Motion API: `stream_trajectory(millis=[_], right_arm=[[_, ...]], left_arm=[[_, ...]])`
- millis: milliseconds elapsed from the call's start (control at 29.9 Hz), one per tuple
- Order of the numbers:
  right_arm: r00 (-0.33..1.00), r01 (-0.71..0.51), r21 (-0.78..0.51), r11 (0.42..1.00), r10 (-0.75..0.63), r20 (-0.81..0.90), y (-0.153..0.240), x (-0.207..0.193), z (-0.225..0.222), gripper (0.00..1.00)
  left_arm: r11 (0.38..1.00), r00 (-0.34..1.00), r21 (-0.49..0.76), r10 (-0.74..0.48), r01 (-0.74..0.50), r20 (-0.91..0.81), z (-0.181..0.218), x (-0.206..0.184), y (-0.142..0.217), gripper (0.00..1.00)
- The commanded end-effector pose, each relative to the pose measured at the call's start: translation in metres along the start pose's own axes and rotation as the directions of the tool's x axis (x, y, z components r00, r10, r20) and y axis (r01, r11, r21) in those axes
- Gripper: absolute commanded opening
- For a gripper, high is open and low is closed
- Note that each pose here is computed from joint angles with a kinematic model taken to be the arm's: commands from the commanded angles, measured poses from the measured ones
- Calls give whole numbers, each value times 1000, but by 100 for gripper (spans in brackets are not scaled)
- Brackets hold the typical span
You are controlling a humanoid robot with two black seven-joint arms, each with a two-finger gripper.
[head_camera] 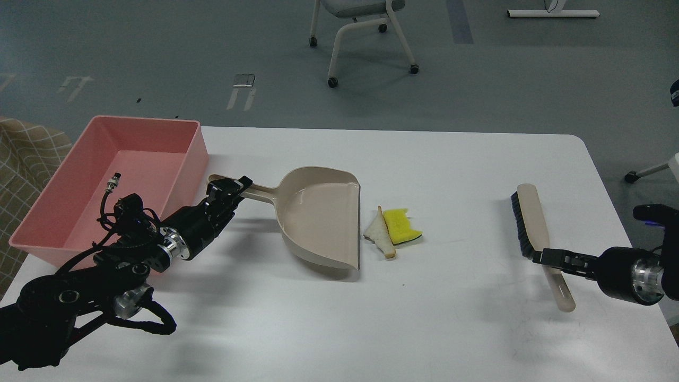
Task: Sweep and dump garbage into bin
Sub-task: 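Grasp the wooden-handled brush with the right gripper, then sweep the sponge and stick into the dustpan with the brush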
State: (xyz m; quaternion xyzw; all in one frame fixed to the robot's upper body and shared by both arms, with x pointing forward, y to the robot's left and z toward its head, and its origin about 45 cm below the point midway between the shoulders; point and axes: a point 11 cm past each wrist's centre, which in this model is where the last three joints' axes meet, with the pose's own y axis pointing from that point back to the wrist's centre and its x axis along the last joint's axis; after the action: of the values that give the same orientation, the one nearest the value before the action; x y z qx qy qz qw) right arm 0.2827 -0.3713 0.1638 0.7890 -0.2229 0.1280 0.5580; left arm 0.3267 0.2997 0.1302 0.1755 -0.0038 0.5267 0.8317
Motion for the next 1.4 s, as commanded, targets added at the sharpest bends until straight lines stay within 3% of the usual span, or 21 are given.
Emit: stream_trajectory(millis=[0,100,167,234,568,869,1371], right_arm=[[1000,3,-5,1000,-3,-10,-1,-1,0,20],[1000,0,-5,1000,0,-11,-1,0,-1,15],[1000,-2,-8,1000,2,-12,0,1,0,4],[1000,-3,-8,1000,3,-10,0,2,0,0],[1000,-20,29,999,21,-20,-1,10,-12,0],[999,6,151,989,1,-45,-26,4,-64,0],[971,118,140,983,-85,-223,-47,-8,-105,0]], left_arm=[[1000,1000,0,0,0,1,0,0,0,3],[1000,1000,0,0,0,1,0,0,0,3],[1000,1000,0,0,0,1,0,0,0,3],[1000,1000,1,1,-1,2,0,1,0,3],[1000,1000,-3,4,-4,-4,0,-3,-2,3],[1000,1000,-11,25,-25,1,-4,-1,3,3],[998,999,-50,35,-33,39,-11,-7,12,3]])
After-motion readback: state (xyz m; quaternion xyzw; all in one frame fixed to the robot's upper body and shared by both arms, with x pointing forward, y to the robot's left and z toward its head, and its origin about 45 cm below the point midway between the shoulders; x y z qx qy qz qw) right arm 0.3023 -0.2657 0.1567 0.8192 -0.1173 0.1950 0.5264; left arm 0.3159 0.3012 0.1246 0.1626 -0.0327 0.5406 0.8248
